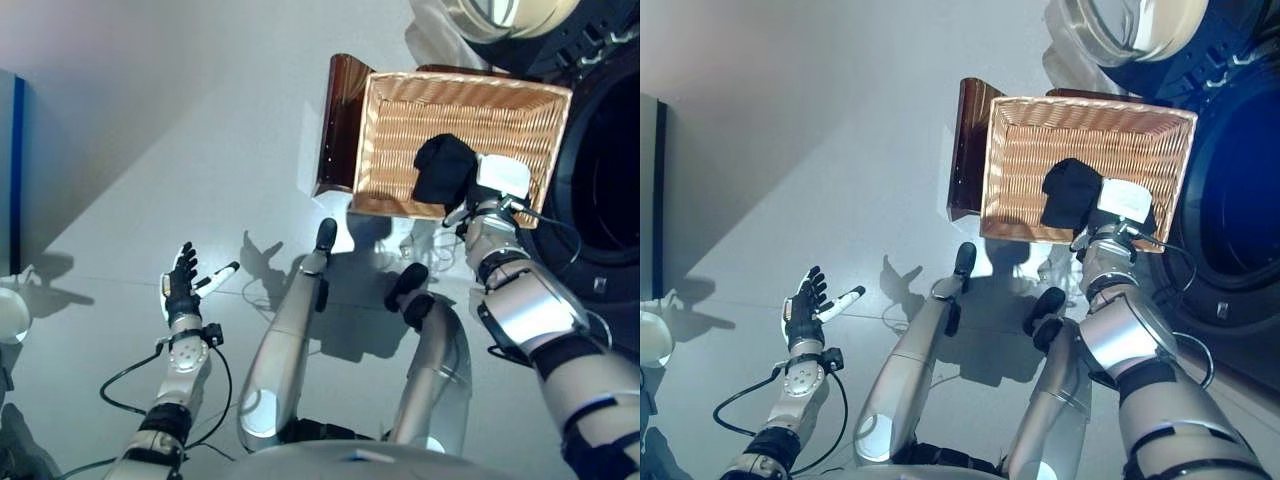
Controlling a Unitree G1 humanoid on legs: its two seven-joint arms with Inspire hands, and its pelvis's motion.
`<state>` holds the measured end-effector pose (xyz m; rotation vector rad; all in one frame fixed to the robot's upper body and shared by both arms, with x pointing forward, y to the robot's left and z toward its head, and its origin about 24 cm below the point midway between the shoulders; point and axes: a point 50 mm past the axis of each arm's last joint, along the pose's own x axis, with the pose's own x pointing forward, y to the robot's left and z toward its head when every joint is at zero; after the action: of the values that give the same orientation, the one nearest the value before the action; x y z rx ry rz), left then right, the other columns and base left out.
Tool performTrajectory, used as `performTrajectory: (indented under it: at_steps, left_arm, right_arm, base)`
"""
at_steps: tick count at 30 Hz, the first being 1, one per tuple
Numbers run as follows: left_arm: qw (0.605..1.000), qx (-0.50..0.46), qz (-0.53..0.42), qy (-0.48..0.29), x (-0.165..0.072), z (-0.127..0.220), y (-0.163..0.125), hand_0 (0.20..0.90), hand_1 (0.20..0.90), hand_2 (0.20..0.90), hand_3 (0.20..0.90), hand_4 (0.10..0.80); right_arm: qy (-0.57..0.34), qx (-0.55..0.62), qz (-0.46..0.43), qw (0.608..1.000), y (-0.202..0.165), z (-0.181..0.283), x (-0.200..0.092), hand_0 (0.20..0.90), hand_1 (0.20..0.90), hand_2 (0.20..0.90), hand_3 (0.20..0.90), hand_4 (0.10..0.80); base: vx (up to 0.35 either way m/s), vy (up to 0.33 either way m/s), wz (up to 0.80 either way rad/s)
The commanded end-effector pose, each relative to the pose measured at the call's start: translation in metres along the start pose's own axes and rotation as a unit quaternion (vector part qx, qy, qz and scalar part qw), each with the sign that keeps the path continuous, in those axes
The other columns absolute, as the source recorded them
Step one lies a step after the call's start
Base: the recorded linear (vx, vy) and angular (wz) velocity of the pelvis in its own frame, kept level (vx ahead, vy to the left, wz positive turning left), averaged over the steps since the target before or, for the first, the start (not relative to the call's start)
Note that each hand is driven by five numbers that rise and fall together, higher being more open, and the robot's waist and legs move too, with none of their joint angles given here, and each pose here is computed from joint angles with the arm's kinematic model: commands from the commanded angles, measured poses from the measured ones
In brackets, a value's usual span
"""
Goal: Pick up the clothes and place them into the washing machine
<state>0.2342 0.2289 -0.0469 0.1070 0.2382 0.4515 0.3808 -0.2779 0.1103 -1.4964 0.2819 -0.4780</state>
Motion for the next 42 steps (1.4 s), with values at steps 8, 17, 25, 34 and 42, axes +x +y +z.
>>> performTrajectory:
  at_steps: [8,17,25,34,42]
  left_arm:
    - [0.996,-0.004,0.083,-0.036,0.001,0.006,0.048,0.9,0.9,0.9,0.9,0.8]
    - [0.994,-0.013,0.112,-0.014,0.001,-0.004,0.056,0.9,0.9,0.9,0.9,0.8]
    - [0.991,-0.007,0.133,0.015,0.002,-0.014,0.064,0.9,0.9,0.9,0.9,0.8]
    - [0.984,0.036,0.149,0.09,-0.009,-0.045,0.079,0.9,0.9,0.9,0.9,0.8]
    - [0.978,0.051,0.15,0.134,-0.023,-0.065,0.082,0.9,0.9,0.9,0.9,0.8]
  right_arm:
    - [-0.046,0.072,-0.108,0.991,-0.07,0.034,0.021,0.9,0.9,0.9,0.9,0.8]
    - [-0.11,0.115,-0.109,0.981,-0.066,0.078,0.009,0.9,0.9,0.9,0.9,0.8]
    - [-0.134,0.148,-0.086,0.976,-0.042,0.096,-0.006,0.9,0.9,0.9,0.9,0.8]
    - [-0.143,0.201,-0.025,0.969,0.002,0.097,-0.029,0.9,0.9,0.9,0.9,0.8]
    - [-0.11,0.171,0.013,0.979,0.034,0.07,-0.037,0.9,0.9,0.9,0.9,0.8]
  base:
    - [0.009,0.017,-0.01]
    - [0.035,0.013,-0.08]
    - [0.036,-0.017,-0.11]
    - [0.085,-0.013,-0.1]
    - [0.087,-0.008,-0.13]
